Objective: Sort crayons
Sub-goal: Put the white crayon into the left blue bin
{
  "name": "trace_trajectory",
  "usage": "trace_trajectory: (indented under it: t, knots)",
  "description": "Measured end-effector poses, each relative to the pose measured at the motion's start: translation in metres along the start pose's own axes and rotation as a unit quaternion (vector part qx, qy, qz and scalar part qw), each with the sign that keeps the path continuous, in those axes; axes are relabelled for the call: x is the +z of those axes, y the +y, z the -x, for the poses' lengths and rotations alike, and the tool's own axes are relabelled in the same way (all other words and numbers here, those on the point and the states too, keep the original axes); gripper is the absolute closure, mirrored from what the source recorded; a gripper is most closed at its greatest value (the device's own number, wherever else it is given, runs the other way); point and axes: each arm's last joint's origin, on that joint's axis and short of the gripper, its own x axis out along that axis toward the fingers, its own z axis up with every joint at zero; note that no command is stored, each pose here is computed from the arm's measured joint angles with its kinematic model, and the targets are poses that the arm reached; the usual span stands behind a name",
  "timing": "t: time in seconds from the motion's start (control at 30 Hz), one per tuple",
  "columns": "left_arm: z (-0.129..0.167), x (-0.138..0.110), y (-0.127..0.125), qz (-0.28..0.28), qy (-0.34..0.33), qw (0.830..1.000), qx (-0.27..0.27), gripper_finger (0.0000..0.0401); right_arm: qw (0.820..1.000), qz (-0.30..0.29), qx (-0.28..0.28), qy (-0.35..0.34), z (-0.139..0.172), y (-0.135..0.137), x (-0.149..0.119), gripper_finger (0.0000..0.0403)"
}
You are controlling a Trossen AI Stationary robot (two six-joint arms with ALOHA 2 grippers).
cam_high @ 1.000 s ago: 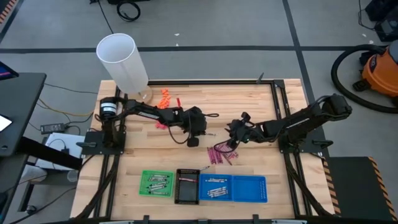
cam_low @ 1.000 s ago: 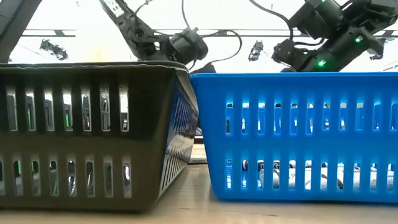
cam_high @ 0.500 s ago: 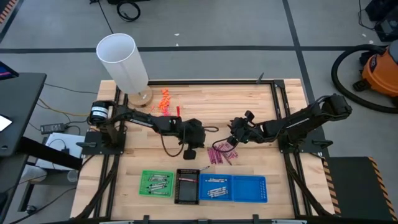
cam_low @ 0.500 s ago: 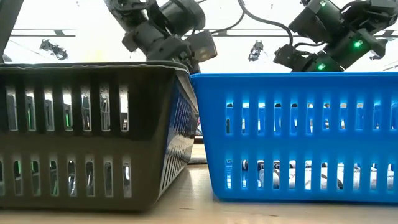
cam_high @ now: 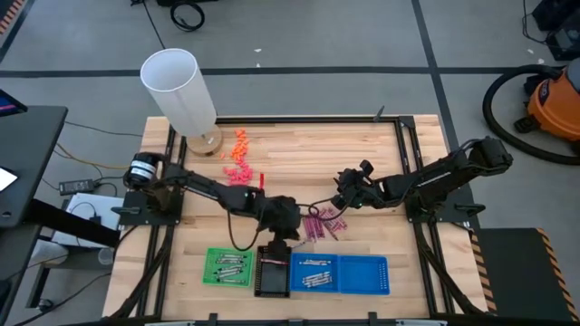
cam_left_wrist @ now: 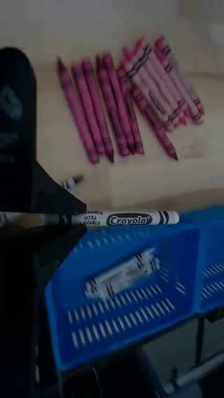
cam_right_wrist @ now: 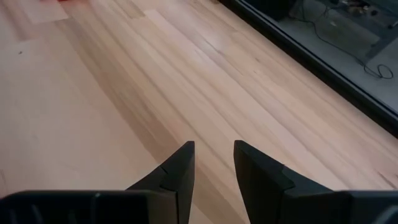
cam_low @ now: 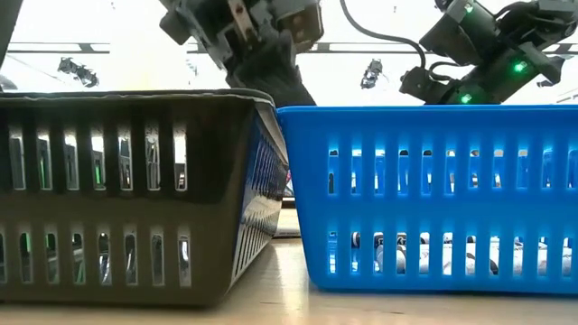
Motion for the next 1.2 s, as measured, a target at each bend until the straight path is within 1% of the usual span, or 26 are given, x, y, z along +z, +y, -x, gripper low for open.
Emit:
trace_trajectory:
  t: [0.13,0.3,0.5,0.63,0.7,0.8,0.87,0.93,1.03,1.2]
  knots:
    - [-0.001,0.002,-0.015,0.018,-0.006,1.000,0.013,0.0383,1.000,-0.002,0.000,0.000,0.000,0.000,0.000,0.0281]
    - [-0.005,0.008,-0.038,0.025,-0.015,1.000,0.001,0.0383,1.000,-0.003,0.000,0.000,0.000,0.000,0.000,0.0281]
    - [-0.021,0.017,-0.066,0.016,-0.019,1.000,-0.013,0.0383,1.000,-0.006,0.000,0.001,0.000,0.000,0.000,0.0281]
    - [-0.035,0.022,-0.079,0.014,-0.020,1.000,-0.016,0.0383,1.000,-0.007,0.003,0.001,0.000,0.000,0.000,0.0281]
    - [-0.043,0.023,-0.082,0.018,-0.016,1.000,-0.015,0.0383,1.000,-0.008,0.008,0.003,0.000,0.001,0.000,0.0281]
    - [-0.053,0.020,-0.083,0.027,-0.002,1.000,0.001,0.0383,1.000,-0.009,0.014,0.005,0.000,0.001,0.000,0.0281]
    - [-0.059,0.018,-0.081,0.038,0.000,0.999,0.007,0.0383,1.000,-0.010,0.014,0.004,0.000,0.001,0.000,0.0281]
    - [-0.062,0.014,-0.079,0.043,0.009,0.999,0.020,0.0383,1.000,-0.010,0.015,0.004,0.000,0.001,0.000,0.0281]
    - [-0.068,0.010,-0.077,0.043,0.016,0.999,0.024,0.0381,1.000,-0.010,0.015,0.004,0.000,0.001,0.000,0.0281]
    - [-0.069,0.009,-0.075,0.043,0.022,0.998,0.027,0.0358,1.000,-0.010,0.016,0.004,0.000,0.001,0.000,0.0281]
